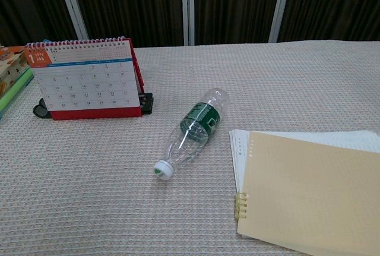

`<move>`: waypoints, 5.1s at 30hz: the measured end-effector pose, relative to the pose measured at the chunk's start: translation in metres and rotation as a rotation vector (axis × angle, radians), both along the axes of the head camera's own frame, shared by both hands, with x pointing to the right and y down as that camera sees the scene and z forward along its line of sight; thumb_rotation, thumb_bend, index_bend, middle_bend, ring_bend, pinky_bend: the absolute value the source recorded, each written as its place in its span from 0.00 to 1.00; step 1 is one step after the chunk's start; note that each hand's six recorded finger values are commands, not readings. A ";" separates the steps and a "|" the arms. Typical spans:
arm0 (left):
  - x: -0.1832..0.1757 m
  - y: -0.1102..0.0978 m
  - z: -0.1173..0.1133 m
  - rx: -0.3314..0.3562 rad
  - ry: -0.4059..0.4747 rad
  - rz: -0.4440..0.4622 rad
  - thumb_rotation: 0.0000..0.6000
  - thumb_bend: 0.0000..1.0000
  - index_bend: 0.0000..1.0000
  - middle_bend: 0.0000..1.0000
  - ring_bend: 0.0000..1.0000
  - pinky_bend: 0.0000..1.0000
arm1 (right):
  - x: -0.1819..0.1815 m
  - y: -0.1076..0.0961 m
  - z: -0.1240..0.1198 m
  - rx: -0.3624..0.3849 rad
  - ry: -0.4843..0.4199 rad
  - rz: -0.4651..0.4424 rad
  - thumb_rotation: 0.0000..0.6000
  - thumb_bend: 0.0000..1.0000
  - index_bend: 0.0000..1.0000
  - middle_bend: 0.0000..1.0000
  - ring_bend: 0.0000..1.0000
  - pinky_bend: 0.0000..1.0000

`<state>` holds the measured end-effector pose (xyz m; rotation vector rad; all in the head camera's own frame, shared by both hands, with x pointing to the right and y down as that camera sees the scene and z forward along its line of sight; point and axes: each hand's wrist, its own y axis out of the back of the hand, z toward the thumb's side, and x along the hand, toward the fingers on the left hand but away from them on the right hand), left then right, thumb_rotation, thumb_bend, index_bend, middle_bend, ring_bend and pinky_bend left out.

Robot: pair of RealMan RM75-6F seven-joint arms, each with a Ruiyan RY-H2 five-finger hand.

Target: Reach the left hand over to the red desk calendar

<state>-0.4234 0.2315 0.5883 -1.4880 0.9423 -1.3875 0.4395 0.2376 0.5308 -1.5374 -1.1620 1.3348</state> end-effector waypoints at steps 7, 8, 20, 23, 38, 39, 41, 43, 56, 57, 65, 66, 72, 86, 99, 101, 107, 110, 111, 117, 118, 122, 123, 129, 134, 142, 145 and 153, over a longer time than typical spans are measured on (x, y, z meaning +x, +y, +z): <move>-0.002 -0.003 0.002 0.000 -0.003 -0.007 1.00 0.28 0.00 0.00 0.00 0.00 | -0.002 -0.001 0.003 0.000 0.008 -0.007 1.00 0.07 0.03 0.00 0.00 0.00; -0.003 -0.004 0.002 0.001 -0.003 -0.010 1.00 0.28 0.00 0.00 0.00 0.00 | -0.002 0.000 0.002 0.000 0.009 -0.007 1.00 0.07 0.03 0.00 0.00 0.00; 0.001 -0.011 -0.007 0.049 0.072 -0.063 1.00 0.64 0.00 0.62 0.67 0.52 | -0.003 0.004 -0.002 0.002 -0.001 -0.008 1.00 0.07 0.04 0.00 0.00 0.00; 0.003 -0.014 -0.005 0.047 0.146 -0.116 1.00 0.72 0.00 0.66 0.72 0.56 | 0.000 0.004 -0.001 -0.001 -0.004 0.001 1.00 0.07 0.04 0.00 0.00 0.00; 0.044 -0.040 0.077 -0.456 0.690 -0.512 1.00 0.81 0.00 0.67 0.73 0.57 | 0.005 0.001 -0.004 0.005 -0.019 0.012 1.00 0.07 0.04 0.00 0.00 0.00; 0.047 -0.041 0.082 -0.483 0.706 -0.526 1.00 0.81 0.00 0.67 0.73 0.57 | 0.005 0.001 -0.005 0.006 -0.021 0.013 1.00 0.07 0.04 0.00 0.00 0.00; 0.052 -0.046 0.091 -0.525 0.732 -0.558 1.00 0.81 0.00 0.67 0.73 0.57 | 0.006 0.000 -0.005 0.009 -0.025 0.015 1.00 0.07 0.04 0.00 0.00 0.00; 0.055 -0.051 0.097 -0.546 0.748 -0.581 1.00 0.81 0.00 0.67 0.73 0.57 | 0.006 -0.001 -0.006 0.009 -0.028 0.018 1.00 0.07 0.04 0.00 0.00 0.00; 0.071 -0.062 0.125 -0.593 0.760 -0.632 1.00 0.81 0.00 0.67 0.73 0.57 | 0.010 -0.004 -0.007 0.015 -0.043 0.029 1.00 0.07 0.04 0.00 0.00 0.00; 0.072 -0.061 0.126 -0.597 0.762 -0.635 1.00 0.81 0.00 0.67 0.73 0.57 | 0.010 -0.004 -0.007 0.016 -0.043 0.030 1.00 0.07 0.04 0.00 0.00 0.00; 0.069 -0.054 0.131 -0.603 0.775 -0.665 1.00 0.81 0.00 0.67 0.73 0.57 | 0.009 -0.003 -0.009 0.018 -0.048 0.028 1.00 0.07 0.04 0.00 0.00 0.00; 0.069 -0.054 0.132 -0.602 0.774 -0.664 1.00 0.81 0.00 0.67 0.73 0.57 | 0.009 -0.003 -0.009 0.019 -0.049 0.027 1.00 0.07 0.04 0.00 0.00 0.00; 0.067 -0.054 0.134 -0.598 0.776 -0.669 1.00 0.81 0.00 0.67 0.73 0.57 | 0.008 -0.003 -0.009 0.020 -0.052 0.028 1.00 0.07 0.04 0.00 0.00 0.00; 0.090 -0.067 0.137 -0.623 0.795 -0.629 1.00 0.83 0.00 0.67 0.73 0.57 | 0.008 -0.003 -0.009 0.019 -0.055 0.027 1.00 0.07 0.04 0.00 0.00 0.00; 0.130 -0.073 0.119 -0.640 0.840 -0.525 1.00 0.83 0.00 0.67 0.73 0.57 | 0.009 -0.002 -0.010 0.023 -0.055 0.033 1.00 0.07 0.04 0.00 0.00 0.00; 0.136 -0.072 0.114 -0.640 0.851 -0.503 1.00 0.83 0.00 0.67 0.73 0.57 | 0.009 -0.002 -0.010 0.025 -0.056 0.033 1.00 0.07 0.04 0.00 0.00 0.00; 0.149 -0.074 0.091 -0.594 0.878 -0.425 1.00 0.83 0.00 0.65 0.73 0.54 | 0.010 -0.002 -0.011 0.026 -0.058 0.037 1.00 0.07 0.04 0.00 0.00 0.00; 0.150 -0.080 0.076 -0.527 0.882 -0.376 1.00 0.83 0.00 0.58 0.67 0.50 | 0.010 -0.002 -0.012 0.028 -0.062 0.036 1.00 0.07 0.04 0.00 0.00 0.00; 0.150 -0.083 0.071 -0.500 0.880 -0.358 1.00 0.82 0.00 0.56 0.65 0.49 | 0.010 -0.002 -0.012 0.029 -0.062 0.036 1.00 0.07 0.04 0.00 0.00 0.00; 0.148 -0.106 0.036 -0.290 0.784 -0.208 1.00 0.81 0.14 0.38 0.48 0.42 | 0.009 -0.002 -0.010 0.021 -0.073 0.039 1.00 0.07 0.04 0.00 0.00 0.00; 0.148 -0.109 0.031 -0.263 0.761 -0.187 1.00 0.81 0.19 0.34 0.44 0.40 | 0.009 -0.002 -0.010 0.019 -0.077 0.041 1.00 0.07 0.04 0.00 0.00 0.00; 0.151 -0.130 0.011 -0.124 0.627 -0.089 1.00 0.80 0.24 0.19 0.30 0.32 | 0.011 -0.004 -0.009 0.019 -0.080 0.048 1.00 0.07 0.04 0.00 0.00 0.00; 0.152 -0.136 0.008 -0.096 0.593 -0.072 1.00 0.80 0.22 0.15 0.26 0.29 | 0.011 -0.004 -0.009 0.020 -0.081 0.050 1.00 0.07 0.05 0.00 0.00 0.00; 0.156 -0.181 0.000 0.019 0.376 -0.020 1.00 0.70 0.10 0.00 0.01 0.08 | 0.012 -0.007 -0.013 0.039 -0.089 0.052 1.00 0.07 0.05 0.00 0.00 0.00; 0.152 -0.208 0.014 -0.025 0.210 -0.035 1.00 0.40 0.00 0.00 0.00 0.01 | 0.016 -0.008 -0.013 0.049 -0.084 0.064 1.00 0.07 0.06 0.00 0.00 0.00; 0.150 -0.230 0.044 -0.205 0.069 -0.055 1.00 0.28 0.00 0.00 0.00 0.00 | 0.019 -0.009 -0.011 0.054 -0.077 0.072 1.00 0.07 0.06 0.00 0.00 0.00; 0.152 -0.231 0.054 -0.268 0.032 -0.035 1.00 0.26 0.00 0.00 0.00 0.00 | 0.019 -0.009 -0.012 0.060 -0.078 0.069 1.00 0.07 0.07 0.00 0.00 0.00; 0.146 -0.222 0.064 -0.402 -0.019 -0.003 1.00 0.26 0.00 0.00 0.00 0.04 | 0.016 -0.008 -0.018 0.092 -0.093 0.059 1.00 0.07 0.07 0.00 0.00 0.00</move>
